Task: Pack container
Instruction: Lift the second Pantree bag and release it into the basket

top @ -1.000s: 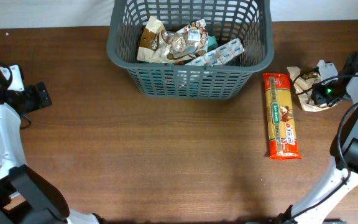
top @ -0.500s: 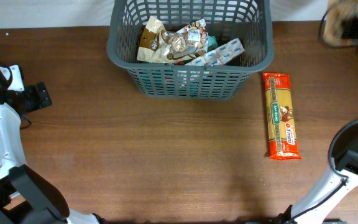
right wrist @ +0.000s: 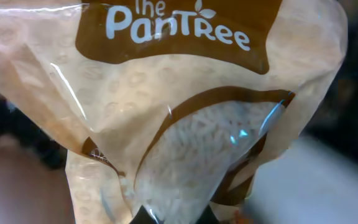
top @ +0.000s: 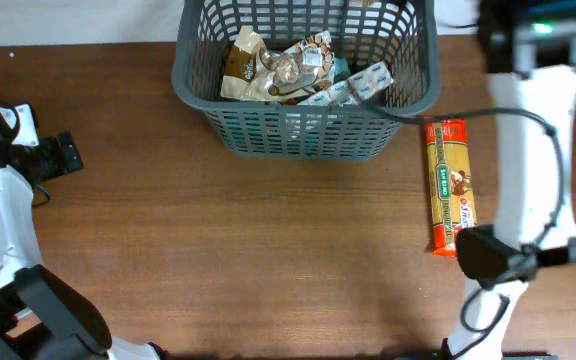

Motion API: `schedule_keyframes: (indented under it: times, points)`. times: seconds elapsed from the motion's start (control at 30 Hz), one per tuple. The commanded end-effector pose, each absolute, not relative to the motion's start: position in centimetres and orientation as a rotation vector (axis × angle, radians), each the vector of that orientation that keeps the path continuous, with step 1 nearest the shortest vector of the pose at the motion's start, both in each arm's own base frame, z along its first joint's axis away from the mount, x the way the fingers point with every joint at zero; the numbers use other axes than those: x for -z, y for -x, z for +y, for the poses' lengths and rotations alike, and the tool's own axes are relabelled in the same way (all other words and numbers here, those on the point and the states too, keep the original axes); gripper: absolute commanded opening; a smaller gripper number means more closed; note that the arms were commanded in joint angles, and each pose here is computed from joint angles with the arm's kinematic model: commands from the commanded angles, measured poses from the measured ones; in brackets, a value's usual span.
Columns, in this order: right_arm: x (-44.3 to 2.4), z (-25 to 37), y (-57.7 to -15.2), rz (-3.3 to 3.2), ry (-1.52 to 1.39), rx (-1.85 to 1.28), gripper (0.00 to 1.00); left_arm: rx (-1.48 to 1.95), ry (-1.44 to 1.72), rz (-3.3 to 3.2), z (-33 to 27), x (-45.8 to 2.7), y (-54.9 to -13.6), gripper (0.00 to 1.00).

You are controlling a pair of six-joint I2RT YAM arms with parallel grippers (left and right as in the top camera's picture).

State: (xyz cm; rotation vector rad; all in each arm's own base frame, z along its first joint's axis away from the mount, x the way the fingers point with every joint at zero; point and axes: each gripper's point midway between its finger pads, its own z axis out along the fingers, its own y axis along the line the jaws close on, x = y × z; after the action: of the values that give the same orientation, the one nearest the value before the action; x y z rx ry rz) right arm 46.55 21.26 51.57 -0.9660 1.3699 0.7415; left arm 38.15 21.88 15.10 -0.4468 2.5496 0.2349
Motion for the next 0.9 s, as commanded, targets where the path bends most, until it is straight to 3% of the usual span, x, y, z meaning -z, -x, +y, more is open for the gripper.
schedule_keyframes:
  times: [0.0,0.17,0.2,0.23,0.3,0.33,0.57,0.73,0.87]
  points:
    - [-40.9,22.2,-52.3,1.652,0.905,-0.791,0.03,-0.242,0.434,2.549,21.9,-15.2,-37.9,0.99]
    - [-31.3,21.4,-54.0,1.957,0.828,-0.861,0.07,-0.242,0.434,2.547,21.9,-15.2,-38.0,0.99]
    - [-30.4,21.2,-53.9,1.99,0.82,-0.874,0.15,-0.235,0.431,2.544,21.9,-15.3,-38.1,0.99]
    - [-29.5,21.1,-53.7,2.023,0.812,-0.888,0.33,-0.216,0.424,2.539,21.6,-15.3,-38.2,0.99]
    - [-28.9,20.9,-53.4,2.061,0.801,-0.893,0.93,-0.173,0.407,2.528,21.1,-15.4,-38.6,0.99]
    - [-28.9,21.0,-53.3,2.064,0.801,-0.894,0.99,-0.159,0.401,2.522,21.0,-15.5,-38.8,0.99]
    - [-35.7,18.6,-52.6,1.976,0.761,-0.7,0.99,-0.168,0.402,2.518,21.1,-15.5,-38.8,0.99]
    - [-37.2,5.6,-51.9,2.206,0.386,0.03,0.99,-0.184,0.419,2.513,21.8,-15.6,-38.6,0.99]
    - [-35.5,-1.4,-50.3,2.341,0.135,0.11,0.99,-0.195,0.445,2.503,22.7,-15.7,-38.2,0.99]
